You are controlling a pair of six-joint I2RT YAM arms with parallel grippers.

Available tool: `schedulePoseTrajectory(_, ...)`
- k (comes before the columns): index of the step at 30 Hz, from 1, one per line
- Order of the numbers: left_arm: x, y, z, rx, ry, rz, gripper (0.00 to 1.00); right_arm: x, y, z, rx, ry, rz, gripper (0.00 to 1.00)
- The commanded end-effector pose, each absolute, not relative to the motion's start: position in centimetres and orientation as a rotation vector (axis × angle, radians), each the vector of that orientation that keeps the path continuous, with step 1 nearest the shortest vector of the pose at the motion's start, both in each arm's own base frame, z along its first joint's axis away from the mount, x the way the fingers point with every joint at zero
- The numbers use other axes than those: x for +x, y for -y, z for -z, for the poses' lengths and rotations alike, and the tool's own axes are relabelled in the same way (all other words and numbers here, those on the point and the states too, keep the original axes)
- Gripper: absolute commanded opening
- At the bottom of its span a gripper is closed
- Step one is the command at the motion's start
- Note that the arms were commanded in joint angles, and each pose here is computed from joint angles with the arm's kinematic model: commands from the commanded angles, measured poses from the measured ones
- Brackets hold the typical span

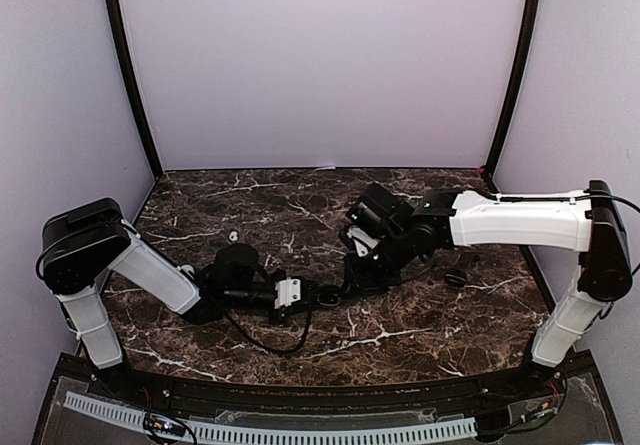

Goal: Insert the wireless bluetooth earbuds into the charging case
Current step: Insert the right earbud into the right side groove of the charging case.

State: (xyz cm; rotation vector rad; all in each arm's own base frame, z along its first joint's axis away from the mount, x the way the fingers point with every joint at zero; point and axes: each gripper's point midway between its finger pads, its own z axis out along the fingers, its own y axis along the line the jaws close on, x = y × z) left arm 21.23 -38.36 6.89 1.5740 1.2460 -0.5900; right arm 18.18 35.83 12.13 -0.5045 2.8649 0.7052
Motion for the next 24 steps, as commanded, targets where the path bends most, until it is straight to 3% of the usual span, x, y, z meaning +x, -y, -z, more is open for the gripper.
schedulePoseTrajectory(1, 21.2, 39.1, -8.2, 1.557, -1.208, 0.614, 0.0, 18.1, -36.8, -12.1, -0.542, -2.85, -0.732, 0.0)
schedulePoseTrajectory(24, 20.1, 39.3, -8.6, 1.577, -1.157, 0.645, 0.0, 19.2, -36.7, -9.7, -0.518, -2.891, -0.597, 0.0)
